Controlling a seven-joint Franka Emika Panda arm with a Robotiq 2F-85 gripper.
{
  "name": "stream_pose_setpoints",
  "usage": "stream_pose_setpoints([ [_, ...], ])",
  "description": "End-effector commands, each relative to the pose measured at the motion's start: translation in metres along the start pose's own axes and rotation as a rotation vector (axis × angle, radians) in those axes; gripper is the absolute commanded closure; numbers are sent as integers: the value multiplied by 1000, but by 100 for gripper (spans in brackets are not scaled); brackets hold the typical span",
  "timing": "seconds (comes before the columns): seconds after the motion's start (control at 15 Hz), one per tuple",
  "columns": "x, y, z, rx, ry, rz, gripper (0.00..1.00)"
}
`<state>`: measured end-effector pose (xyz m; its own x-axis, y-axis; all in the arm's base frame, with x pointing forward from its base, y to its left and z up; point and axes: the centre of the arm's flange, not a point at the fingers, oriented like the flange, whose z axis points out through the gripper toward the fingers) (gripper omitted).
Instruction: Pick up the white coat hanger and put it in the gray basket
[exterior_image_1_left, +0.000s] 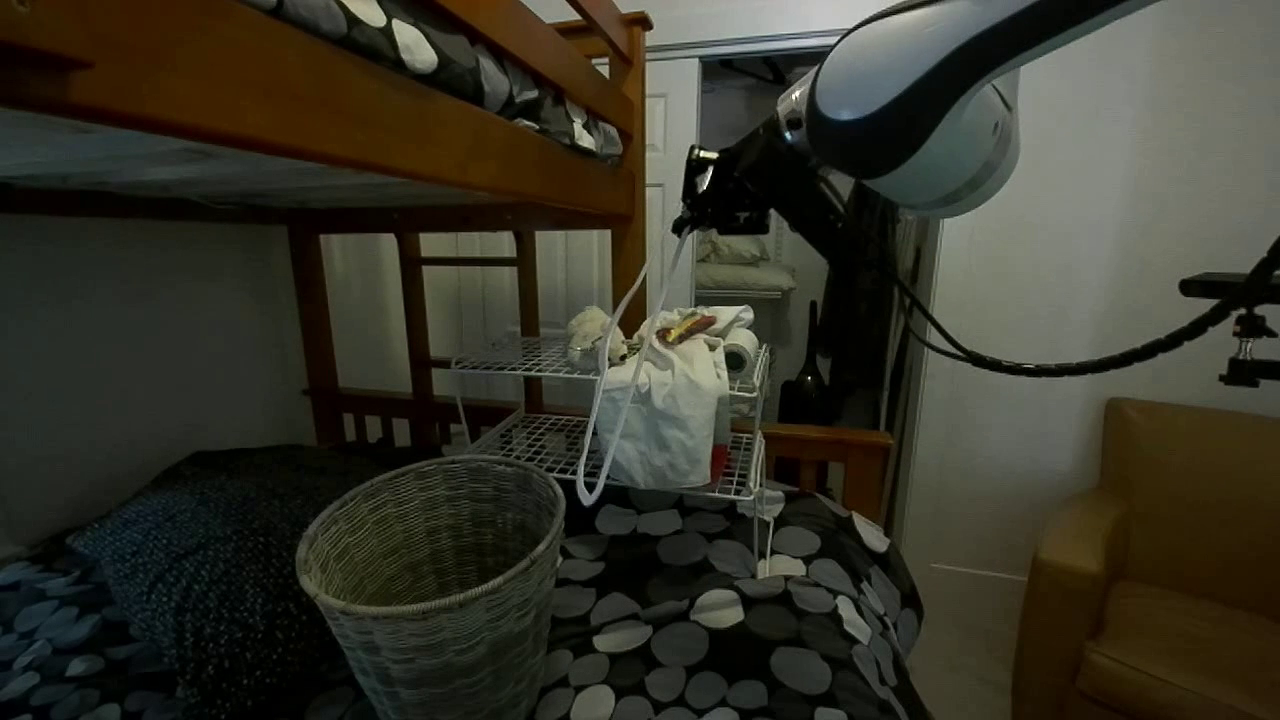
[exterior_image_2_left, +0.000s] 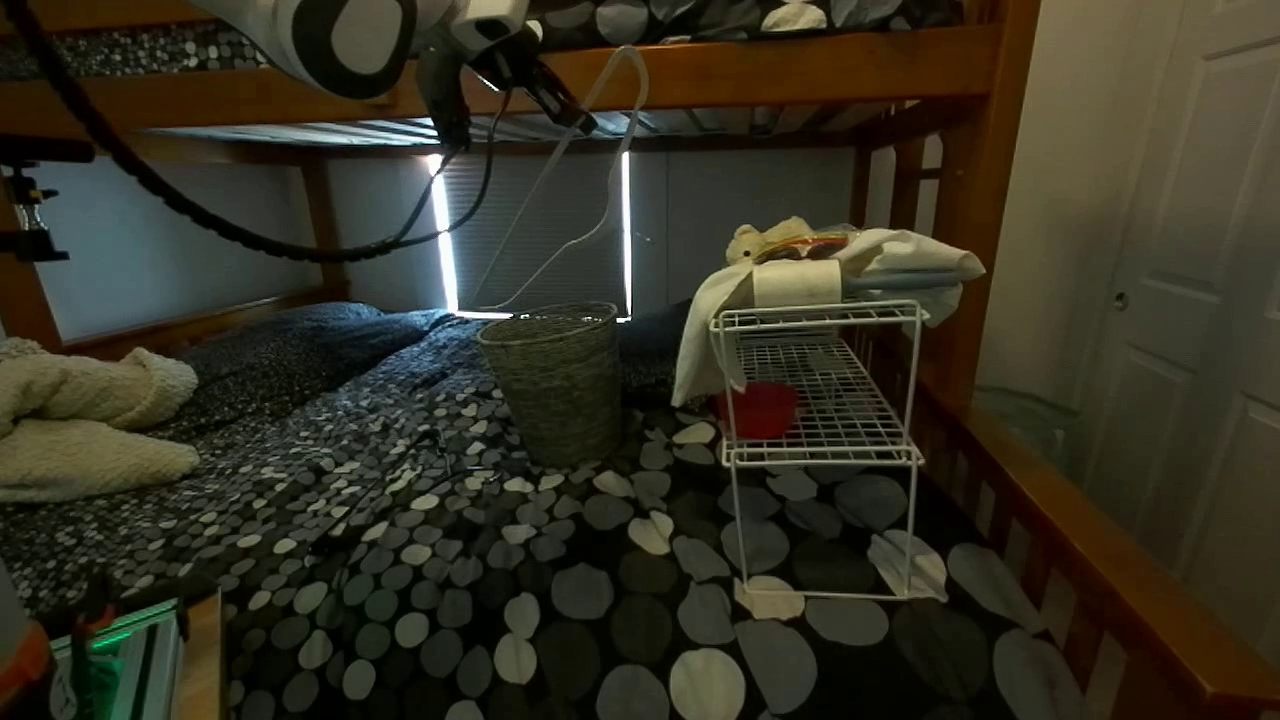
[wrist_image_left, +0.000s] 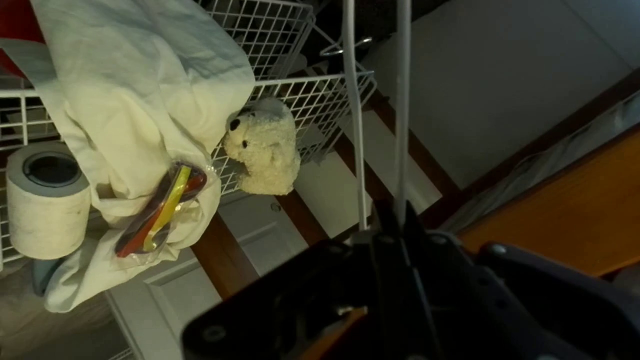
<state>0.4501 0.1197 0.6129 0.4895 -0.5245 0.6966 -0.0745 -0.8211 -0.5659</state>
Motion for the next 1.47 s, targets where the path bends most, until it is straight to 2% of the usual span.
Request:
stream_pose_setpoints([
  [0.0,-9,0,3,-3,132,126,99],
  [0.2,-35,-4,12,29,214,206,99],
  [0.33,-56,-8,15,29,227,209,99],
  [0.8,-127,-21,28,78,312,112,99],
  [1.13,-167,-29,37,119,359,-15,99],
  [1.4,-193,-23,52,88,397,-138,99],
])
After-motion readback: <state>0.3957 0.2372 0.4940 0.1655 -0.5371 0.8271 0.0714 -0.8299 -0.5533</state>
